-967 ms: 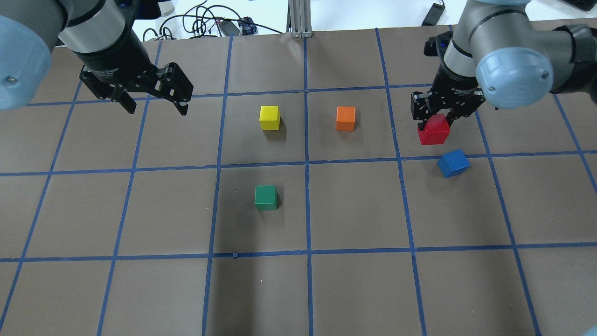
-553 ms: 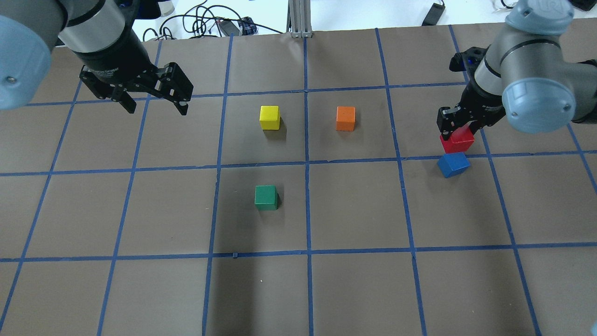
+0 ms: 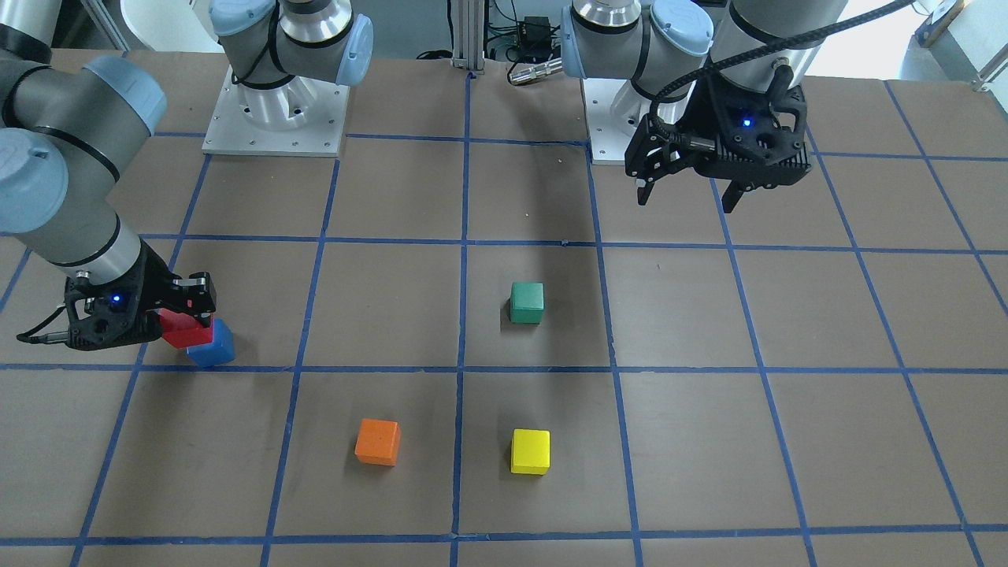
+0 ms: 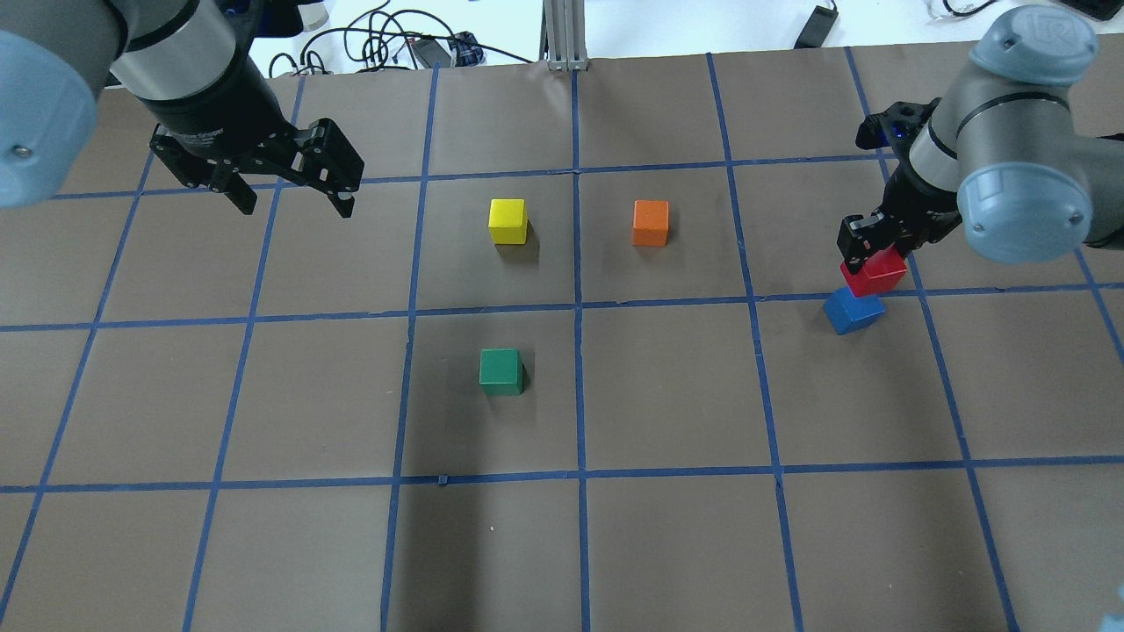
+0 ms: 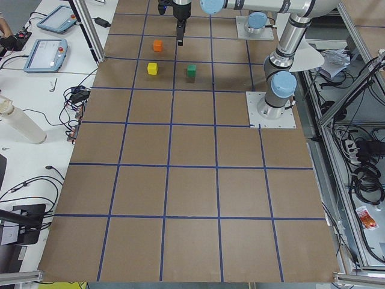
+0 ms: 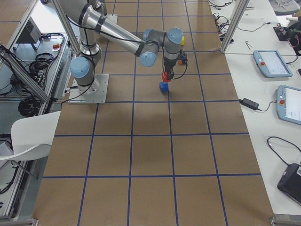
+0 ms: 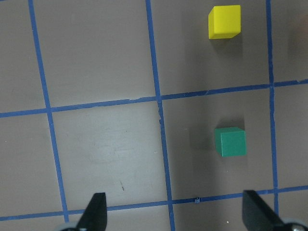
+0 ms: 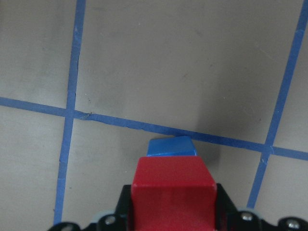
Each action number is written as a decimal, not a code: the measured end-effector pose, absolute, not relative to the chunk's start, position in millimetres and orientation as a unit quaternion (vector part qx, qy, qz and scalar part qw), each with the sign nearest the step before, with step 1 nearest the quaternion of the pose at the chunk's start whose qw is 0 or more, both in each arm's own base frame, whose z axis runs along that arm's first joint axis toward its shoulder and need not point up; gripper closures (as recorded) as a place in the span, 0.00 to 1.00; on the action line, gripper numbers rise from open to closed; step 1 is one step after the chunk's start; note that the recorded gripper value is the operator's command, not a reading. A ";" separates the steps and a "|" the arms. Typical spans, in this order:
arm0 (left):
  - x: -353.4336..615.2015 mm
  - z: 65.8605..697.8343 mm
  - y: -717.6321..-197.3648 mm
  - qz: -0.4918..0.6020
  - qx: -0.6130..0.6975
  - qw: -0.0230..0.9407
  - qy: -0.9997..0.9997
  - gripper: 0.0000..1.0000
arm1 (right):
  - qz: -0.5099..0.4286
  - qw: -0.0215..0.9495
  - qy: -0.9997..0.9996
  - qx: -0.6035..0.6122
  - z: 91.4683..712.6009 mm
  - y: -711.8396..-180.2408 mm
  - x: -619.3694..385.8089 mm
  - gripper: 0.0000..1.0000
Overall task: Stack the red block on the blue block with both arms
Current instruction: 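Lower the red cube onto the blue cube with the right gripper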
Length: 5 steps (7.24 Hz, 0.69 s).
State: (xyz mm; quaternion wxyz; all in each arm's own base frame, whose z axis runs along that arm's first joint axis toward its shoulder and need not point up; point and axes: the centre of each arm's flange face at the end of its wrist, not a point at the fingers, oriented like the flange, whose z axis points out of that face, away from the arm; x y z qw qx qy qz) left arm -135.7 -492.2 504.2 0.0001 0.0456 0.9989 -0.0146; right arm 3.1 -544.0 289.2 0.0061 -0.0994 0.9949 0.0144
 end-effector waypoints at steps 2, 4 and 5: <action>-135.7 504.3 -492.1 -0.015 0.046 0.000 0.999 0.00 | 0.012 0.005 0.994 -0.104 280.1 -539.9 3.5 1.00; -135.7 504.3 -492.1 -0.015 0.046 0.000 0.999 0.00 | 0.005 0.002 0.994 -0.105 275.5 -538.1 2.5 1.00; -135.7 504.4 -492.1 -0.015 0.046 0.000 0.999 0.00 | 0.004 0.002 0.995 -0.103 274.4 -538.1 0.2 1.00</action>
